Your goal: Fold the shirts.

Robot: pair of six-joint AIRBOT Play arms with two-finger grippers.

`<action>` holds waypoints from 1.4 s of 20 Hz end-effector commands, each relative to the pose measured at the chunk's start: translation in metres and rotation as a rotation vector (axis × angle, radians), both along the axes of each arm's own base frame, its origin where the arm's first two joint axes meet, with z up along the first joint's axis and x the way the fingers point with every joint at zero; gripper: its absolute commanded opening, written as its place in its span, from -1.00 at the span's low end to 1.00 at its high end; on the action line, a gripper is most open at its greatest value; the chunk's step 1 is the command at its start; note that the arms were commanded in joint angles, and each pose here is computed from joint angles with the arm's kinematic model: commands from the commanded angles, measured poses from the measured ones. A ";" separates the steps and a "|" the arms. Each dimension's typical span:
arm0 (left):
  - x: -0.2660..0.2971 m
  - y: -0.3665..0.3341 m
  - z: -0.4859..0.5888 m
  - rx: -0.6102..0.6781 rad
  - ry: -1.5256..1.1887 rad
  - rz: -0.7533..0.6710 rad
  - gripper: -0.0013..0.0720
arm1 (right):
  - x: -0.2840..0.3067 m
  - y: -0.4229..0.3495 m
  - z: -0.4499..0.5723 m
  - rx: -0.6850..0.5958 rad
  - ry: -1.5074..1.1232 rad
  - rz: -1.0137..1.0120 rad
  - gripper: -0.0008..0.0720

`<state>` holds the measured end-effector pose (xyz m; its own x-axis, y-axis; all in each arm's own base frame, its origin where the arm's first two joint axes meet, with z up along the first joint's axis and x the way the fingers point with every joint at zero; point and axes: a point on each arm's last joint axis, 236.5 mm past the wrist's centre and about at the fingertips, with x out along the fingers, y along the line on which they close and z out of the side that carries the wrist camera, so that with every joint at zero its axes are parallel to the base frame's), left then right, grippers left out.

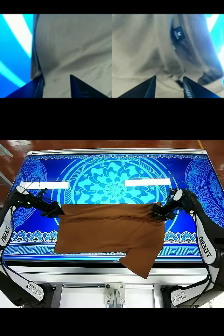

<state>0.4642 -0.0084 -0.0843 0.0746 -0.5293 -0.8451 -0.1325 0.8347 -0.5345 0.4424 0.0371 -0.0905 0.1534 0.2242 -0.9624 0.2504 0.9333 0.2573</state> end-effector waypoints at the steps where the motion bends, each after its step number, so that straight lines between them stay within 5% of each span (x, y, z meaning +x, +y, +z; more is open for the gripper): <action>1: -0.013 0.027 0.041 -0.004 0.049 0.022 0.14 | -0.015 -0.027 0.035 -0.059 -0.015 0.056 0.32; 4: -0.053 0.057 0.084 -0.017 0.116 0.022 0.14 | -0.064 -0.088 0.075 -0.162 0.080 0.040 0.32; 8: -0.121 0.066 0.079 -0.016 0.158 0.045 0.14 | -0.124 -0.128 0.097 -0.117 0.176 -0.006 0.32; 10: -0.172 0.050 0.043 -0.053 0.209 0.088 0.20 | -0.140 -0.129 0.092 -0.065 0.182 -0.039 0.84; 12: -0.219 0.030 0.010 -0.101 0.259 0.099 0.42 | -0.150 -0.118 0.082 0.000 0.196 -0.040 0.84; 14: -0.251 0.014 -0.010 -0.160 0.305 0.099 0.42 | -0.150 -0.107 0.072 0.041 0.195 -0.044 0.84; 26: -0.226 -0.002 -0.043 -0.232 0.235 0.262 0.41 | -0.130 -0.091 0.067 0.113 0.111 -0.082 0.84; 28: -0.225 -0.002 -0.043 -0.233 0.234 0.265 0.14 | -0.133 -0.096 0.065 0.092 0.123 -0.081 0.84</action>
<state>0.2317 -0.0140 -0.1223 0.0193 -0.7115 -0.7024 -0.4601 0.6174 -0.6380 0.3110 -0.0547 -0.0241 0.0629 0.3192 -0.9456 0.3567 0.8777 0.3200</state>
